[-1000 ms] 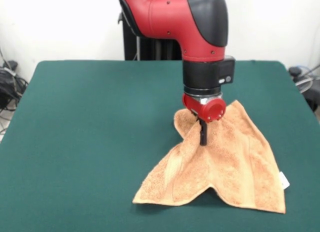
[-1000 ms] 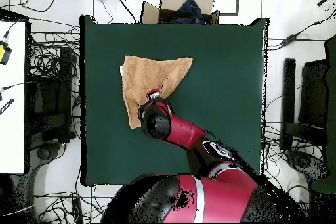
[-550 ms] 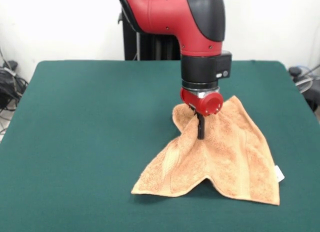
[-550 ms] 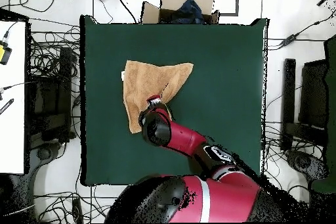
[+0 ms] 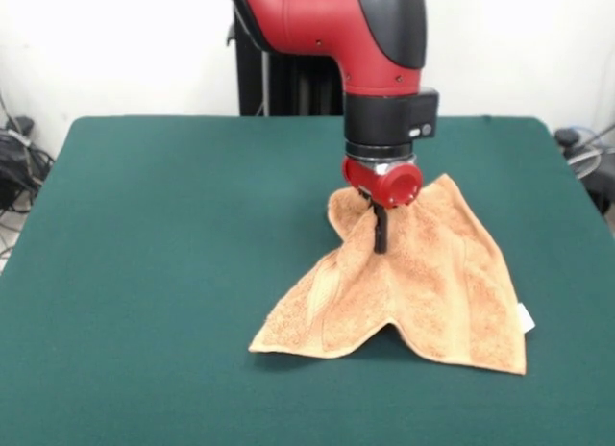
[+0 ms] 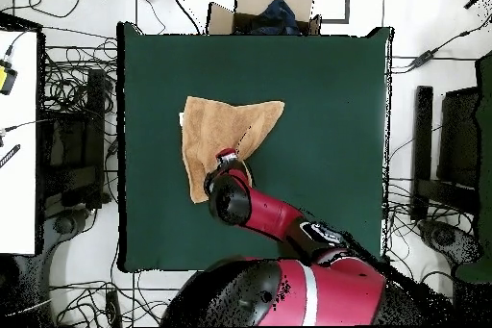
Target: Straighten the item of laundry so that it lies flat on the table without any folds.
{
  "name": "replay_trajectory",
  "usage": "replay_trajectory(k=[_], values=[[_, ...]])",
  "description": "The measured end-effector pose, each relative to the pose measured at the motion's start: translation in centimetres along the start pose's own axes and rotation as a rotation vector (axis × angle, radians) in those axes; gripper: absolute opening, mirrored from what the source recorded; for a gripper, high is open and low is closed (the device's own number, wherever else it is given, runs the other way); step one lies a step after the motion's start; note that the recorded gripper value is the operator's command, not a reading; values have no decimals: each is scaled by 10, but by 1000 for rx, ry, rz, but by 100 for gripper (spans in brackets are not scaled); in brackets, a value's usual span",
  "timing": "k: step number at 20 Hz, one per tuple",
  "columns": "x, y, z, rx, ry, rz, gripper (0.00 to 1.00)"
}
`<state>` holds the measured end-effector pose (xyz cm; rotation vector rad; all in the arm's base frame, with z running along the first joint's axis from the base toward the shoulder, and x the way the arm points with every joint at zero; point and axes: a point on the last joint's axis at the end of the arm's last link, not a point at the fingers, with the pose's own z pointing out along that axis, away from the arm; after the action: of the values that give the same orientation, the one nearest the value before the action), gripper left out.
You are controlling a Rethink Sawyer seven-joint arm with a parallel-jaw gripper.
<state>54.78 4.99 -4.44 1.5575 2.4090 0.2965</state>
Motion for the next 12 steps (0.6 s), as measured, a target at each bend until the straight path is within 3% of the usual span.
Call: replay_trajectory(k=[7,8,12], values=[[4,-8,-3,0,1,-7,0],[4,-9,-3,0,1,-8,100],[4,-10,-3,1,3,-9,100]])
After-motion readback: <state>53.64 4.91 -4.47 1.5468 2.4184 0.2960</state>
